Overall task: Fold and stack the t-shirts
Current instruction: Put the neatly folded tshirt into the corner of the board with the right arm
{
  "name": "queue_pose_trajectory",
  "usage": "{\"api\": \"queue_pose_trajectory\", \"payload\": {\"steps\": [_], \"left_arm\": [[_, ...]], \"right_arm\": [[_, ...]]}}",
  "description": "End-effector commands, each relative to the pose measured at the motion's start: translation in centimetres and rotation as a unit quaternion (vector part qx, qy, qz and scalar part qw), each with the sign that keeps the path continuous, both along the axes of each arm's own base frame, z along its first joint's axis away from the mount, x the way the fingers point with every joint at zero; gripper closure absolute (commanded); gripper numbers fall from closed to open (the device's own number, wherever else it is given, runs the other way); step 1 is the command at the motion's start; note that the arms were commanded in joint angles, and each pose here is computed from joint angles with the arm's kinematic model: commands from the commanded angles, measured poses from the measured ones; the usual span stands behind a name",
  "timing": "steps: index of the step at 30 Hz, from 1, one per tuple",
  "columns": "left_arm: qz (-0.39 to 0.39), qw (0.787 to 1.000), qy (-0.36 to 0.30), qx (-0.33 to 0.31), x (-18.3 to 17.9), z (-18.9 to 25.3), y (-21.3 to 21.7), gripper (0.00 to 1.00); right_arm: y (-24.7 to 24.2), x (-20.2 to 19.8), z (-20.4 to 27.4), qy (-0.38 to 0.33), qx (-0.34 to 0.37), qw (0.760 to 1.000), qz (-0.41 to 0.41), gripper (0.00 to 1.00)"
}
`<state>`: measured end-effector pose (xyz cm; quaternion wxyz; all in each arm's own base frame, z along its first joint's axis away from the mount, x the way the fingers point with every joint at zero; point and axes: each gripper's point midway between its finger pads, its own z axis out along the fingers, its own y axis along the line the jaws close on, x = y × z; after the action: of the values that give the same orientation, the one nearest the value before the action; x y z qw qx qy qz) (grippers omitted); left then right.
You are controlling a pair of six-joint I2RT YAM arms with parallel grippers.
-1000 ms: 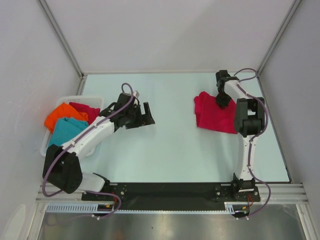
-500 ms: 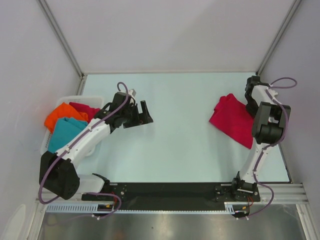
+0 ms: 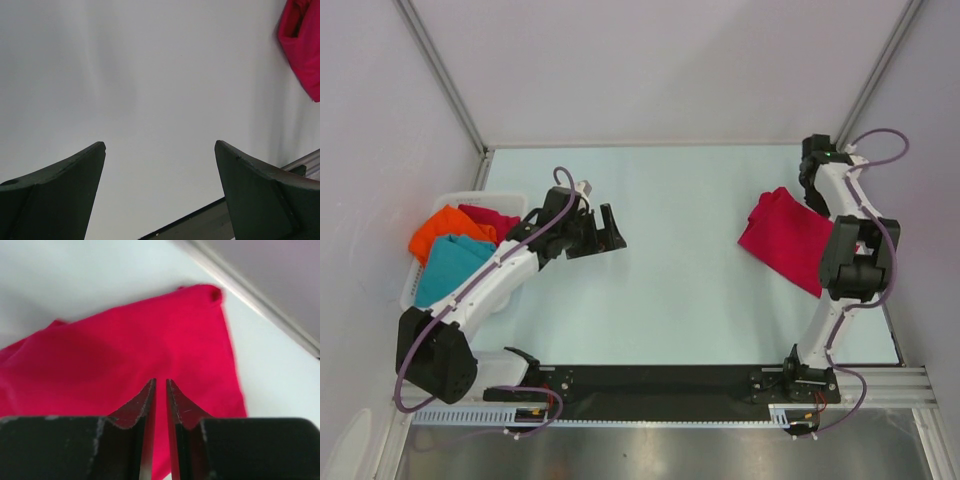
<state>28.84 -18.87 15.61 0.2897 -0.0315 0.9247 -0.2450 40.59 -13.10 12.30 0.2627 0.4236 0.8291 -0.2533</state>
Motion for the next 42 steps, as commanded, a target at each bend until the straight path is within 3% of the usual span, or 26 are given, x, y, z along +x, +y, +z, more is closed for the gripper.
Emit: {"api": "queue_pose_trajectory", "payload": {"steps": [1, 8, 16, 29, 42], "left_arm": [[-0.006, 1.000, -0.022, -0.011, -0.2, 1.0, 0.1, 0.04], [-0.002, 1.000, -0.017, -0.005, -0.4, 0.5, 0.4, 0.04], [0.001, 1.000, -0.019, 0.000, -0.6, 0.8, 0.7, 0.04], [0.001, 0.999, -0.031, 0.009, -0.3, 3.0, 1.0, 0.04], [-0.001, 0.999, -0.037, 0.007, 0.1, 3.8, 0.9, 0.04]], "right_arm": [[3.9, 2.1, -1.1, 0.027, 0.004, 0.998, 0.058, 0.81], [9.0, 5.3, -5.2, 0.057, 0.032, 0.990, 0.126, 0.81], [9.8, 6.9, -9.2, 0.110, 0.037, 0.981, 0.156, 0.80], [1.6, 7.6, -11.9, 0.085, 0.084, 0.992, 0.046, 0.79], [-5.9, 3.5, -11.1, 0.076, 0.057, 0.994, -0.059, 0.80]]}}
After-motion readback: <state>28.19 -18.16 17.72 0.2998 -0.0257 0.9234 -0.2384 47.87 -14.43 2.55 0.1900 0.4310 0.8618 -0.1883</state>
